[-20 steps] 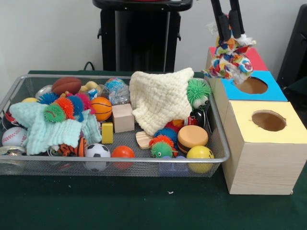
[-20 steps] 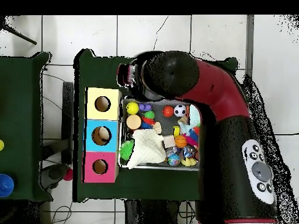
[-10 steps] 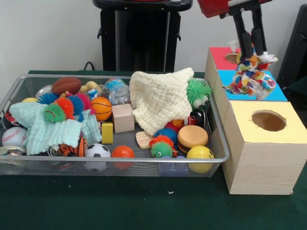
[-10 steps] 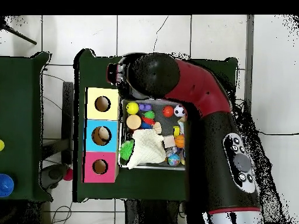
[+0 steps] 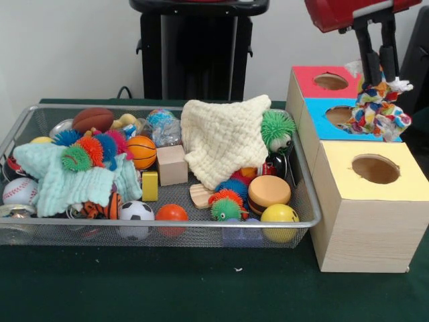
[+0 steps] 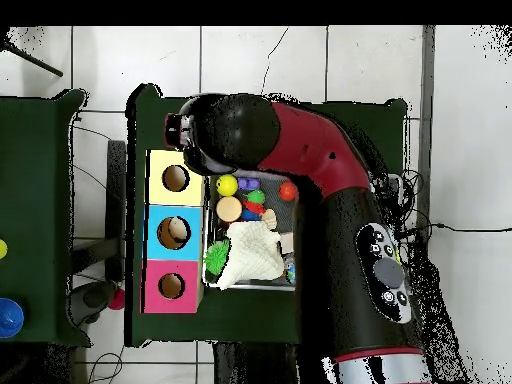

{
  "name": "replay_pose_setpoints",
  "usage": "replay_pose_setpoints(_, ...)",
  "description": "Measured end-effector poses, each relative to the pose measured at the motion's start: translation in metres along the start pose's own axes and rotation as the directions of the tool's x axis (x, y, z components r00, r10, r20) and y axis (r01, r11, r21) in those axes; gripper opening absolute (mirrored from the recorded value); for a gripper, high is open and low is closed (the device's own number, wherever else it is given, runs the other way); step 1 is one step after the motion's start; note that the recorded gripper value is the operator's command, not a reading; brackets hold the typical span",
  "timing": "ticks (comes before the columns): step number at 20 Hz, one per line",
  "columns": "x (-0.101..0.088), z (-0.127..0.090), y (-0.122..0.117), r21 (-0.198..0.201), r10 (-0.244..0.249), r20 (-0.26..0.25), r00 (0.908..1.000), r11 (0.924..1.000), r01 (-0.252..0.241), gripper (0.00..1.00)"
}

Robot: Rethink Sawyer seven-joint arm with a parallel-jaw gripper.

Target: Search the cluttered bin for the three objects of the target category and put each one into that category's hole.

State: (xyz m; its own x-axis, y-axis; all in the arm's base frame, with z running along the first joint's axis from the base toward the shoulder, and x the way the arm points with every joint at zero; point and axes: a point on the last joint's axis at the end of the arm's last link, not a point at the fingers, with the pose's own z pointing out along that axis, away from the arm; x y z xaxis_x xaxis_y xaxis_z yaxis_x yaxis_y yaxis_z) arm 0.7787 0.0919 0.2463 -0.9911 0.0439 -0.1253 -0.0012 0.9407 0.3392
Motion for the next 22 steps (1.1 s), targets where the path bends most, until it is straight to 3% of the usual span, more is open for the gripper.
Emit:
replay_pose_setpoints(14,-0.004,0.001,-0.004,0.01,0.004,0.034,0.9994,0.9999,-0.004,0.0)
replay_pose_setpoints(22,-0.003,0.02,-0.019,0.02,0.025,0.038,0.999,0.9995,-0.026,0.0)
